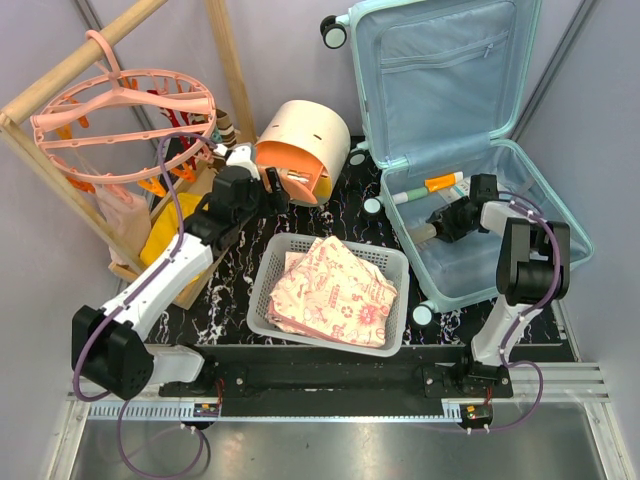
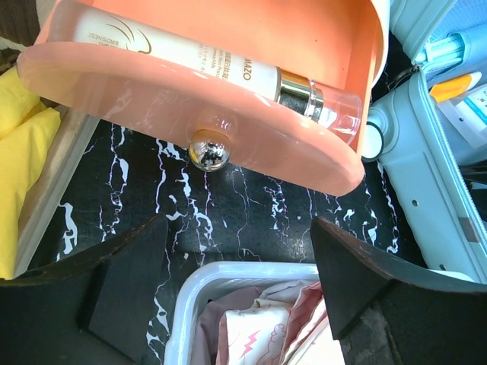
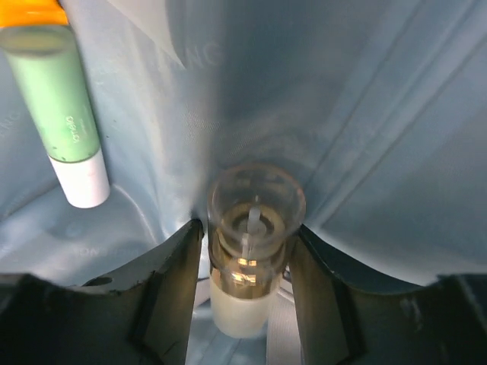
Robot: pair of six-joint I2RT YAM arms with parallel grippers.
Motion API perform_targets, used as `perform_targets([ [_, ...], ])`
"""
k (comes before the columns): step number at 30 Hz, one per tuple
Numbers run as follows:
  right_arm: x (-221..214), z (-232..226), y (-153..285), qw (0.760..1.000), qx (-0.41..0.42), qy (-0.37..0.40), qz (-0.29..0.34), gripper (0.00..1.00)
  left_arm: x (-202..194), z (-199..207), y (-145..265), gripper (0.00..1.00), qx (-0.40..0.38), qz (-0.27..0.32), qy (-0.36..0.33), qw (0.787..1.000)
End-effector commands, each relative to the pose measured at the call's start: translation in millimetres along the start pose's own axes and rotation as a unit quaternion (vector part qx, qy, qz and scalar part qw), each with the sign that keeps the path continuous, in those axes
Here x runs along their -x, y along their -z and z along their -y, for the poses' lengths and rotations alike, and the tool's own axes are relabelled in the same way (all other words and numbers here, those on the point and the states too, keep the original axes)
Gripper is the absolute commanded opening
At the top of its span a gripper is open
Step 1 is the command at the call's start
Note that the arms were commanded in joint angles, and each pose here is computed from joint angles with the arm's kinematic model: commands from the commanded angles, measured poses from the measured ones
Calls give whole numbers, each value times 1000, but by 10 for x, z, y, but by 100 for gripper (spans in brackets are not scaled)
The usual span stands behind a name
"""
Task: Open, take out, and arrange the luggage
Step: Pick up the personal item from the luggage.
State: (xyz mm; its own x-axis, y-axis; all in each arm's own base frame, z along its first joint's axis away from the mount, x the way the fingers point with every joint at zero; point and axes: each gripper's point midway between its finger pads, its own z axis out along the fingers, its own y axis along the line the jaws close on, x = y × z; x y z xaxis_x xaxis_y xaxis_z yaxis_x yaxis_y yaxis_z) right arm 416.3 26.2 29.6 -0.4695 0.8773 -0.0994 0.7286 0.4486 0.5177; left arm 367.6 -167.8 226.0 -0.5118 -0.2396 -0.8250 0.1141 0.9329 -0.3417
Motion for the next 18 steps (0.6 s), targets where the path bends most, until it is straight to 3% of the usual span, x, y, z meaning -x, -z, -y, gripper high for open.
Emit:
perform_targets([
  [1, 107, -16, -164, 1000, 0, 11, 22, 52, 206, 14, 137, 80, 1, 40, 7, 999],
  [2, 120, -57, -125, 1000, 7, 13, 26, 37, 217, 19, 146, 80, 1, 42, 7, 999],
  [5, 203, -224, 77, 998, 34, 27, 52, 20, 253, 27, 196, 80, 0, 46, 8, 999],
  [9, 424, -483, 491, 989, 66, 53, 121, 17, 291, 62, 247, 80, -10, 50, -4, 999],
  [12, 524, -609, 831, 979, 86, 74, 167, 1, 321, 118, 290, 80, -22, 52, -16, 998],
  [18, 542, -862, 1332, 959, 136, 141, 205, 0, 477, 364, 417, 81, -64, 70, -44, 995],
])
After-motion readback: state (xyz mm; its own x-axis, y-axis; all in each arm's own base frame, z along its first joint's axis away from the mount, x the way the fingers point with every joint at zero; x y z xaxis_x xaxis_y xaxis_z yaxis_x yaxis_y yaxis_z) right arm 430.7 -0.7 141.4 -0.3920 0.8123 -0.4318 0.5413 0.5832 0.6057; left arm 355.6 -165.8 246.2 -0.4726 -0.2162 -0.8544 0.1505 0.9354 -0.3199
